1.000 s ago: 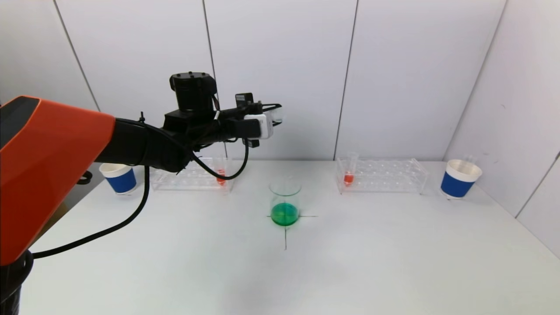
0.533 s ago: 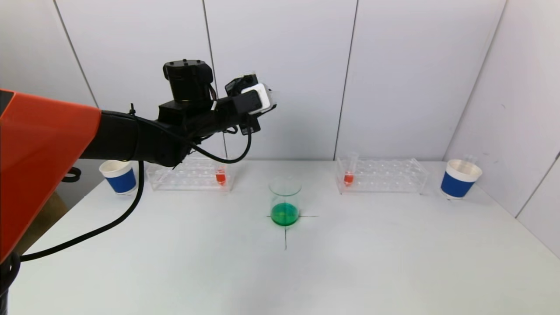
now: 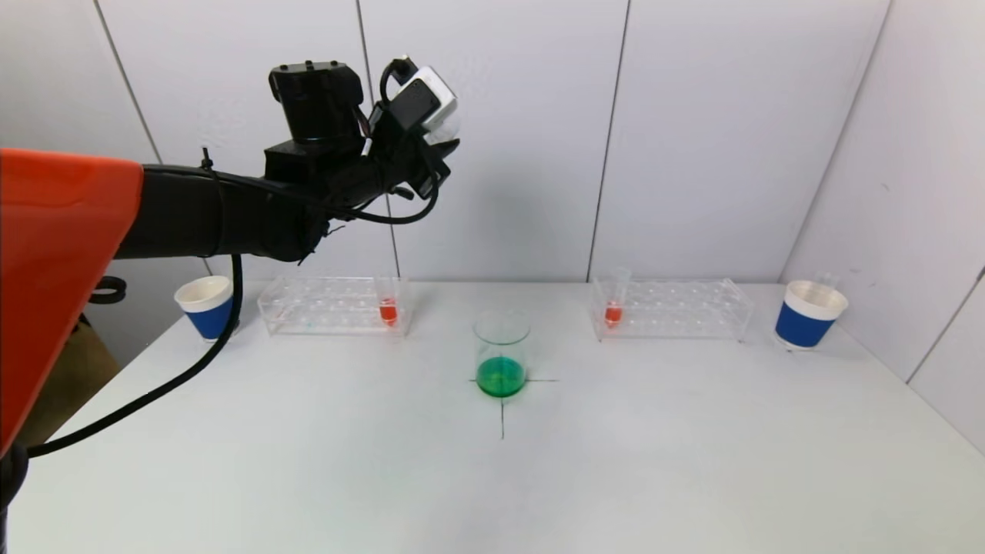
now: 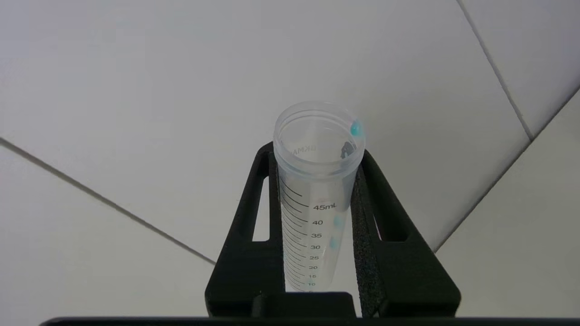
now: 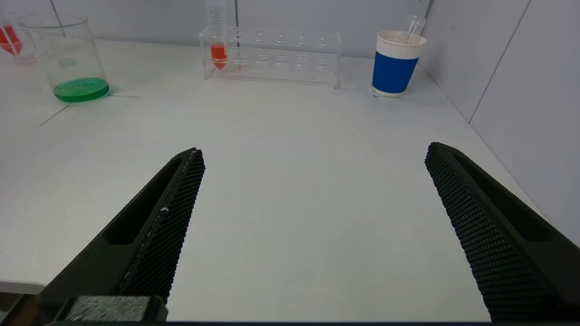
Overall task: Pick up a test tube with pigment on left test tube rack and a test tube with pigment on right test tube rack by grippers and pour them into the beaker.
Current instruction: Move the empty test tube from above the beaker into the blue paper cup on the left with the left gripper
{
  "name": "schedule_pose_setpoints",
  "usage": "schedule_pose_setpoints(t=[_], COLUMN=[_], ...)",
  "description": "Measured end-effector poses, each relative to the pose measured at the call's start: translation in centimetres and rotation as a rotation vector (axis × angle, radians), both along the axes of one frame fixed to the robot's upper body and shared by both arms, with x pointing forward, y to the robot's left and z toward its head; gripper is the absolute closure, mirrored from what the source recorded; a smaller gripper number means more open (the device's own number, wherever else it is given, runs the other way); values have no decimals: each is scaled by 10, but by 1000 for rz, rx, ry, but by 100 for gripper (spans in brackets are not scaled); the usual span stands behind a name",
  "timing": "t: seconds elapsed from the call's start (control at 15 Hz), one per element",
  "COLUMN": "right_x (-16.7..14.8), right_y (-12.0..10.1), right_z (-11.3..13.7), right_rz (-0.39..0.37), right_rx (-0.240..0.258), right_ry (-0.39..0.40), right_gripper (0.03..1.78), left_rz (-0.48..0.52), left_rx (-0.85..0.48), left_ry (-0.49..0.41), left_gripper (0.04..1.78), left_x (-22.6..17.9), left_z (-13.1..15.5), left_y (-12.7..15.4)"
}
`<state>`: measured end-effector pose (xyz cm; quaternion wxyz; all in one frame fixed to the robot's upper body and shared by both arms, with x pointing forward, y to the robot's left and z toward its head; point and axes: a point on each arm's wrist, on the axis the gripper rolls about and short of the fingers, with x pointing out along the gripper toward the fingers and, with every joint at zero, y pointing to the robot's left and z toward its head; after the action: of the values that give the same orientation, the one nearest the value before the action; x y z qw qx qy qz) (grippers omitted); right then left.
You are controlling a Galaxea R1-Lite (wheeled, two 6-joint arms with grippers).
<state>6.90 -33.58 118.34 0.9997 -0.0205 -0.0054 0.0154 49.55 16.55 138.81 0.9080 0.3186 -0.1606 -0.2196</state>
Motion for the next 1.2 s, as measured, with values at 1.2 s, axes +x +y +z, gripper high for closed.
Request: schedule_pose_setpoints(t=[1.2], right_x=[0], right_y=[0], right_z=[0], right_rz=[0], right_rx=[0], right_ry=[0], right_gripper=[4], left_rz=[440], left_rx=[-402], left_ry=[287], left_gripper=[138], left_x=[7], left_z=[24], left_y=[124])
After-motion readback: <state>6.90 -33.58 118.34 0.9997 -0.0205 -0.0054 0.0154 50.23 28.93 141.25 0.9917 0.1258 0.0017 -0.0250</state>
